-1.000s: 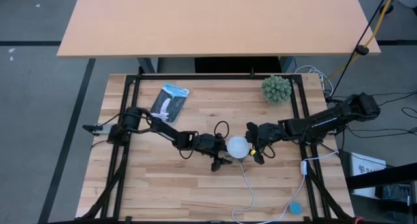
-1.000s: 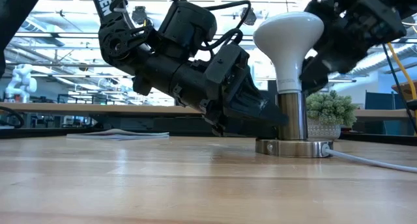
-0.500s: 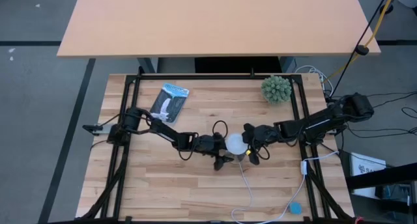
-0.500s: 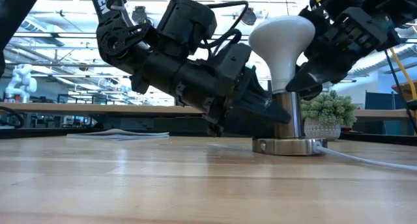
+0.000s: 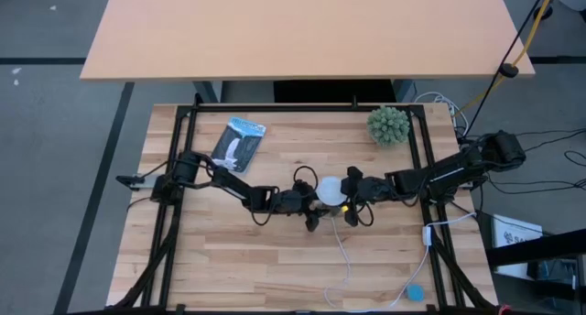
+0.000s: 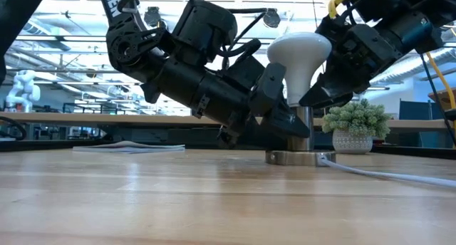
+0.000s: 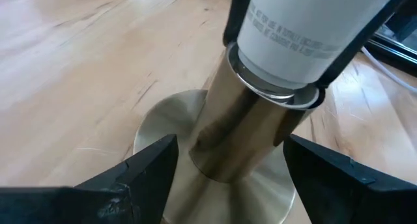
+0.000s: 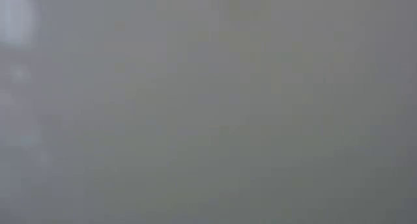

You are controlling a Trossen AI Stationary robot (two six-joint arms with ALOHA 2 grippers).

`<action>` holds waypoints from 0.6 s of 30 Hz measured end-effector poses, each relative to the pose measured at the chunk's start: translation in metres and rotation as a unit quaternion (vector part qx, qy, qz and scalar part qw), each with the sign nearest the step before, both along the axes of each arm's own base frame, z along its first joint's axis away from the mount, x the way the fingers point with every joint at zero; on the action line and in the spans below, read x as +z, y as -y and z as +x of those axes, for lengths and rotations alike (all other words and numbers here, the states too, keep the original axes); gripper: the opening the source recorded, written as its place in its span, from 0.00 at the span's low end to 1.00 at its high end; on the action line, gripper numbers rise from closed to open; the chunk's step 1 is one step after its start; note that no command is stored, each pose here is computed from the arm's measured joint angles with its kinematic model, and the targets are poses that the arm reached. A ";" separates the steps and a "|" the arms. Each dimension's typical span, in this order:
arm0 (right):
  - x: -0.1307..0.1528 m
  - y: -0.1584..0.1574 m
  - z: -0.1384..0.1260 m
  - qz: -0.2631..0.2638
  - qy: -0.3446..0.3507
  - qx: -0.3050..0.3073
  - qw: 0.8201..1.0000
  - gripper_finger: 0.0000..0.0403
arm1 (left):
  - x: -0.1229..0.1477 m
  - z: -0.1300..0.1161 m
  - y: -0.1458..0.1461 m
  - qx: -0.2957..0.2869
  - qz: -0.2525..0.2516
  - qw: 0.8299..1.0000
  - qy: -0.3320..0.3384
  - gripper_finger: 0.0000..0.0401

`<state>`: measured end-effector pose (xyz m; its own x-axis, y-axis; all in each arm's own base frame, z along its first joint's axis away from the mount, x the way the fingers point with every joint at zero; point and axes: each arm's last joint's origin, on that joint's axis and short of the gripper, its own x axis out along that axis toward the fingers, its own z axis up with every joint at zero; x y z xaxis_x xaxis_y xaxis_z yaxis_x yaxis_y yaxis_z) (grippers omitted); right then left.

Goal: Screw lightbulb
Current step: Remove the white lightbulb from the gold lamp

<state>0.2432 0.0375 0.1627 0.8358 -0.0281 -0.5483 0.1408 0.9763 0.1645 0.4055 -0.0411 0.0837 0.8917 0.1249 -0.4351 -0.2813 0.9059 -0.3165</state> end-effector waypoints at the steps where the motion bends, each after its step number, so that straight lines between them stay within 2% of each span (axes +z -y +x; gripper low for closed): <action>1: 0.000 0.000 0.000 0.000 0.000 0.000 1.000 0.39 | 0.000 0.000 0.000 0.002 0.001 1.000 0.000 0.72; 9: 0.000 -0.001 0.000 0.004 0.002 0.005 1.000 0.40 | 0.000 0.000 0.000 0.005 0.005 1.000 -0.002 0.72; 18: 0.000 -0.002 0.000 -0.004 -0.004 0.017 1.000 0.49 | -0.001 -0.001 -0.001 -0.003 0.007 1.000 -0.007 0.72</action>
<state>0.2428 0.0394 0.1625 0.8323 -0.0041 -0.5543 0.1081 0.9820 0.1550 0.4050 -0.0405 0.0828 0.8867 0.1255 -0.4450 -0.2801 0.9116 -0.3009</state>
